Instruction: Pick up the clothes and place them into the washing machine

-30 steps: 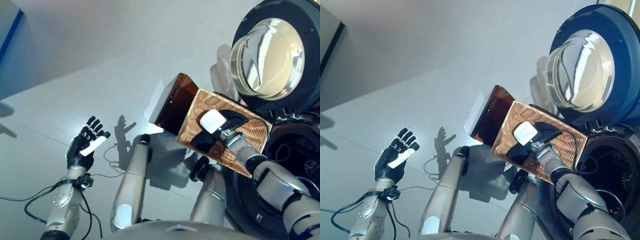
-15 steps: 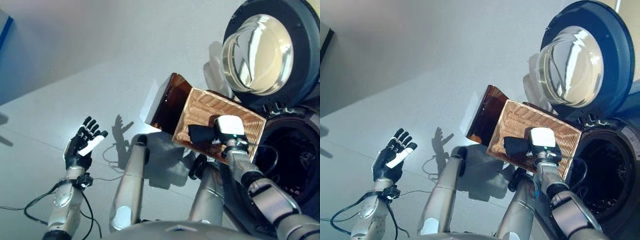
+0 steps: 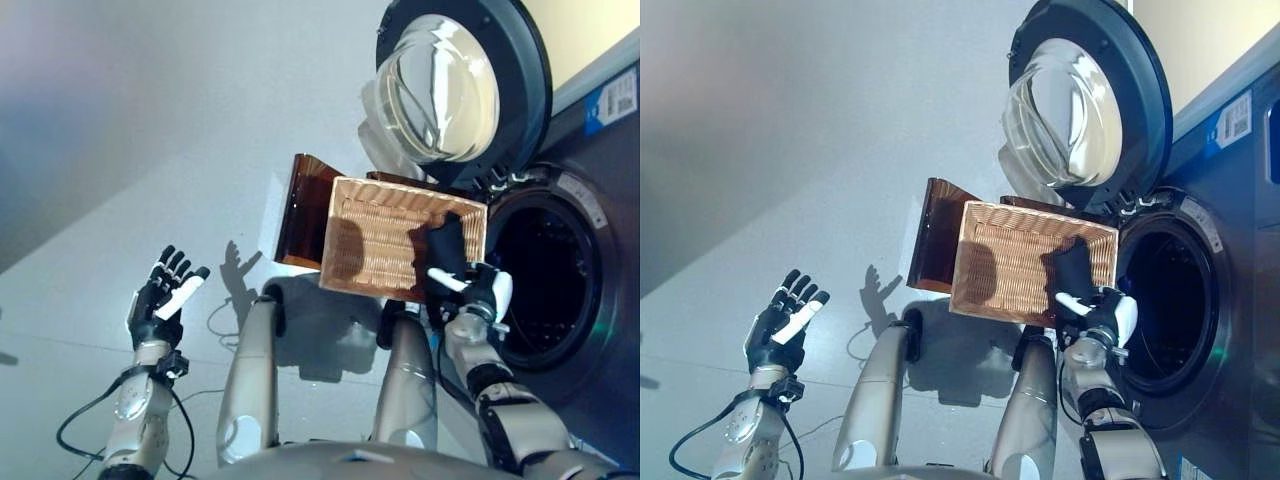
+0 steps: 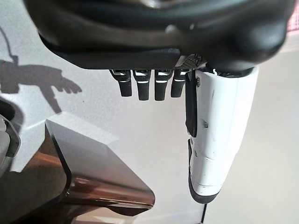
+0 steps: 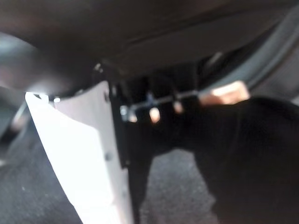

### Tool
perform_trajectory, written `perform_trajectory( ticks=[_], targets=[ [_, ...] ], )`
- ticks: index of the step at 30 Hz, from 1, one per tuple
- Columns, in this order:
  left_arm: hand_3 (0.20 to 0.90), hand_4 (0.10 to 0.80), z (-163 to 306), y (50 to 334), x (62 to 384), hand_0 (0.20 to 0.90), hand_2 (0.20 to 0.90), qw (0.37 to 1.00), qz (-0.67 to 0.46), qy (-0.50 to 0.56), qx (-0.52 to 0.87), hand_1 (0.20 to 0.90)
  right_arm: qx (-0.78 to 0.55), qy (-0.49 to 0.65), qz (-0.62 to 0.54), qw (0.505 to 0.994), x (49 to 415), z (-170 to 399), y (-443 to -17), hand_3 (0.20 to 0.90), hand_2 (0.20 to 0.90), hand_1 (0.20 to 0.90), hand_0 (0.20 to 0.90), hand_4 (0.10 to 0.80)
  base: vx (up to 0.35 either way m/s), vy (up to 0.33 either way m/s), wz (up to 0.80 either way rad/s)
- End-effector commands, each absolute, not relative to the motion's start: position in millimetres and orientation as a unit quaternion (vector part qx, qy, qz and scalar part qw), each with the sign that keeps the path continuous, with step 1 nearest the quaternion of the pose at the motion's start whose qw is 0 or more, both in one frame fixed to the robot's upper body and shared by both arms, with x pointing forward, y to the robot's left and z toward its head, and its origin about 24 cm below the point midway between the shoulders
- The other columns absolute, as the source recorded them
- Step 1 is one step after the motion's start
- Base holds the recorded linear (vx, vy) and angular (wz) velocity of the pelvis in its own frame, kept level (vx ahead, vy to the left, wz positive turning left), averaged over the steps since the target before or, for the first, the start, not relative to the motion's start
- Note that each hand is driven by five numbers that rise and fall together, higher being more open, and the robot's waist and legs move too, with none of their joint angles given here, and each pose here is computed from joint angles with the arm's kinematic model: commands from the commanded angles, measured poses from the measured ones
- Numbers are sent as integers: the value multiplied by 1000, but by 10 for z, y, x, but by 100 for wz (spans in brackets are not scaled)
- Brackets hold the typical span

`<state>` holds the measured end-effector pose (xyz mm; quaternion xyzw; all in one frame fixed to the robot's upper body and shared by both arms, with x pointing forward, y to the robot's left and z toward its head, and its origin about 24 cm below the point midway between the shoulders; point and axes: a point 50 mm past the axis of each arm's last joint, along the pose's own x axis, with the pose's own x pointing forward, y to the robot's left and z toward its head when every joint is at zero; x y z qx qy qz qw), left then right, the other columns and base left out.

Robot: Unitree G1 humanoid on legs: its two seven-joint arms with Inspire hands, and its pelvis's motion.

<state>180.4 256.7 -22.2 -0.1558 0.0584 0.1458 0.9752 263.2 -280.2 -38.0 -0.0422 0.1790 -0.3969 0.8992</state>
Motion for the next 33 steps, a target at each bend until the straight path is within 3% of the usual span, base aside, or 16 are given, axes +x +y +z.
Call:
perform_trajectory(
  ticks=[1, 5, 7, 8, 9, 11, 12, 16, 18, 19, 33],
  targets=[
    [900, 800, -67, 2635, 1775, 900, 900, 976, 155, 11, -154, 900, 142, 46, -458, 876, 2746, -33, -3058, 200, 200, 200, 200, 300, 0, 0, 0],
    [900, 800, -87, 2581, 1778, 900, 900, 974, 145, 17, -170, 900, 273, 13, -495, 825, 2705, -67, -3129, 200, 200, 200, 200, 300, 5, 1, -1],
    [900, 800, -129, 2514, 1776, 900, 900, 973, 135, 29, -186, 900, 393, -28, -523, 755, 2680, -106, -3142, 200, 200, 200, 200, 300, 0, 0, 0],
    [900, 800, -129, 2514, 1776, 900, 900, 973, 135, 29, -187, 900, 393, -28, -523, 755, 2679, -108, -3144, 200, 200, 200, 200, 300, 30, -5, -3],
    [900, 800, -149, 2499, 1765, 900, 900, 971, 134, 35, -194, 900, 444, -55, -540, 713, 2681, -87, -3157, 200, 200, 200, 200, 300, 21, -7, -3],
    [900, 800, -154, 2489, 1769, 900, 900, 971, 133, 38, -195, 900, 469, -72, -548, 690, 2670, -84, -3174, 200, 200, 200, 200, 300, 0, 0, 0],
    [900, 800, -163, 2474, 1757, 900, 900, 970, 129, 42, -201, 900, 506, -98, -560, 648, 2658, -66, -3201, 200, 200, 200, 200, 300, 0, 0, 0],
    [900, 800, -160, 2460, 1743, 900, 900, 970, 123, 47, -204, 900, 562, -147, -572, 579, 2707, 49, -3280, 200, 200, 200, 200, 300, 0, 0, 0],
    [900, 800, -153, 2454, 1748, 900, 900, 970, 122, 47, -203, 900, 577, -159, -570, 562, 2723, 70, -3280, 200, 200, 200, 200, 300, -48, 9, -2],
    [900, 800, -166, 2421, 1742, 900, 900, 970, 113, 53, -207, 900, 597, -182, -585, 518, 2667, 59, -3316, 200, 200, 200, 200, 300, 17, 2, -4],
    [900, 800, -67, 2385, 1736, 900, 900, 978, 63, 51, -193, 900, 547, -277, -642, 460, 2426, 887, -4246, 200, 200, 200, 200, 300, -6, 4, -1]
  ],
)
